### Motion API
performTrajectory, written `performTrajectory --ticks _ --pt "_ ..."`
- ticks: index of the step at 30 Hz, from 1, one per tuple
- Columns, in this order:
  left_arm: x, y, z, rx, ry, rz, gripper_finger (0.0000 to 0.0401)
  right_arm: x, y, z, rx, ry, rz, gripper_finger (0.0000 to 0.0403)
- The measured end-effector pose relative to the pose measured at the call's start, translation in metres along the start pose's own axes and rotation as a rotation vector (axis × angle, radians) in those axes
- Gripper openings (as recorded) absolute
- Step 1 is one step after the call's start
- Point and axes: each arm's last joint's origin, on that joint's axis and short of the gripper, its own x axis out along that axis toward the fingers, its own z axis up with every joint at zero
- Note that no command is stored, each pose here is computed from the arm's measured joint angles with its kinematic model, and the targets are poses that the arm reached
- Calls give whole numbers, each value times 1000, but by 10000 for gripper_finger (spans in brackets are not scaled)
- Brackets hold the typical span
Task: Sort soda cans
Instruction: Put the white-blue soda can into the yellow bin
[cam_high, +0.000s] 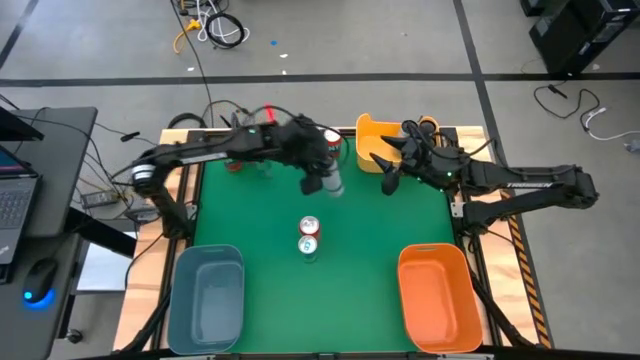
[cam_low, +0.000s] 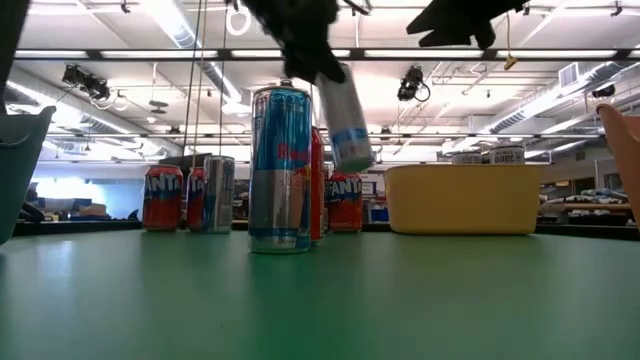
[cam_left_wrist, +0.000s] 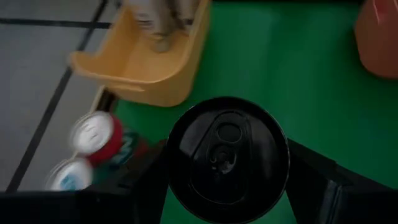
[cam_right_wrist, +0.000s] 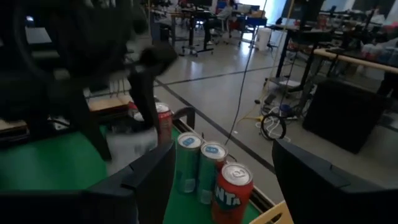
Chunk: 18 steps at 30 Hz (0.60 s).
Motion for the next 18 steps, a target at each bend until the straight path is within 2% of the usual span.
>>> performTrajectory --ticks 6,11,18 --pt "43 -25 8 99 44 -47 254 -8 1 -3 9 39 20 258" --pt "73 -45 4 150 58 -85 254 -13 4 -10 12 98 43 257" --pt "96 -62 -4 203 99 -107 254 -23 9 -12 23 127 76 254"
